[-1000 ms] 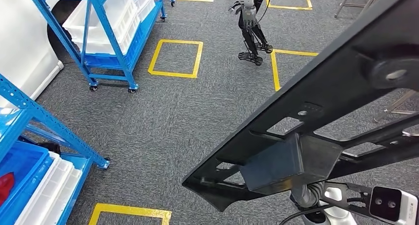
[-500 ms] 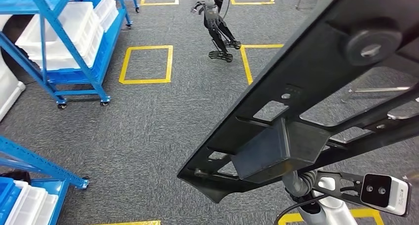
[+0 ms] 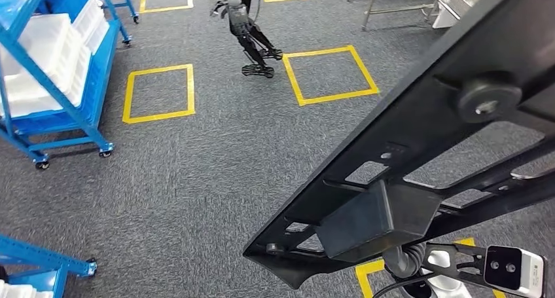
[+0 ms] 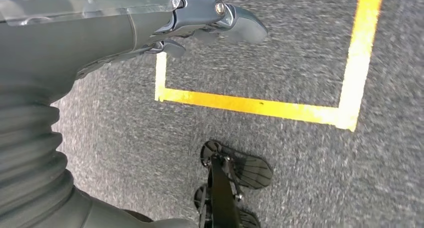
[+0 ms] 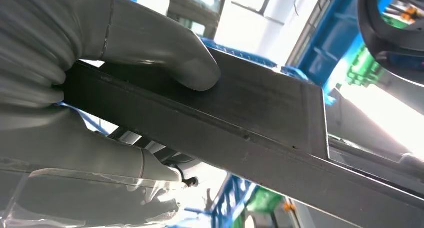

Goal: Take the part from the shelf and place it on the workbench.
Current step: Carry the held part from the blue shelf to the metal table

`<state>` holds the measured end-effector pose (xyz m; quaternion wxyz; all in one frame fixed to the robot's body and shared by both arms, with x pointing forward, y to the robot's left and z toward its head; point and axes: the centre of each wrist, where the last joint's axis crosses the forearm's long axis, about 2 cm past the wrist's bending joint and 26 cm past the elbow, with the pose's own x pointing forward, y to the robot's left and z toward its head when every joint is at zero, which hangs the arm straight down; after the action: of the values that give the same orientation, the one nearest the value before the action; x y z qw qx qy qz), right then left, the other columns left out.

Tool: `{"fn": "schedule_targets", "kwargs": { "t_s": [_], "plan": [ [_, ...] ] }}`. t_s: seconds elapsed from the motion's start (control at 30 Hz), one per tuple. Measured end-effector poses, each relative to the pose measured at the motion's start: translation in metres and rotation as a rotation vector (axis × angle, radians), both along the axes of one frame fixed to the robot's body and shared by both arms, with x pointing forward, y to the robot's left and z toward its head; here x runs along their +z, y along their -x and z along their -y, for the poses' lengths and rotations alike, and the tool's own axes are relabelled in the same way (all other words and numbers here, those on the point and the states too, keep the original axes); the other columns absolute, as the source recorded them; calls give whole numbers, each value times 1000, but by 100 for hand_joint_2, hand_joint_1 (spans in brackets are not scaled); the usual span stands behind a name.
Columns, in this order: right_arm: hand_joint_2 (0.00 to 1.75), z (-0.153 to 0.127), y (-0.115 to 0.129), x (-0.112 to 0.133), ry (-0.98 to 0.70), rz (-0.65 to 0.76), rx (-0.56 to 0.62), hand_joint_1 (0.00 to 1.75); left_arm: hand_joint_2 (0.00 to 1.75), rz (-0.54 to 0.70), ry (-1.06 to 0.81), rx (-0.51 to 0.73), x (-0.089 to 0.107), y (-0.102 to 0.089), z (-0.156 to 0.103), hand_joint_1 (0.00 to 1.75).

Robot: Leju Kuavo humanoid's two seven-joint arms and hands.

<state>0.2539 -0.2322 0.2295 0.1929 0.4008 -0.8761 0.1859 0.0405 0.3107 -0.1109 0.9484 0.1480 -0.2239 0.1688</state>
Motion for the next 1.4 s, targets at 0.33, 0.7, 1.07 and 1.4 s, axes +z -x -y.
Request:
{"fn": "schedule_targets", "kwargs": {
  "t_s": [0.33, 0.7, 1.07, 1.4],
  "plan": [
    [175, -5, 8, -8, 32, -6, 25, 175, 175, 19, 6, -1, 0, -2, -1, 0],
    [175, -29, 24, -10, 11, 0, -3, 175, 175, 28, 25, -13, 0, -5, 4, 0],
    [175, -32, 29, -14, -5, -21, -17, 175, 175, 0, 39, -30, 1, -9, 5, 0],
    [175, -36, 40, -14, -17, -27, -32, 175, 175, 19, 52, -42, 0, -7, 5, 0]
  ]
}}
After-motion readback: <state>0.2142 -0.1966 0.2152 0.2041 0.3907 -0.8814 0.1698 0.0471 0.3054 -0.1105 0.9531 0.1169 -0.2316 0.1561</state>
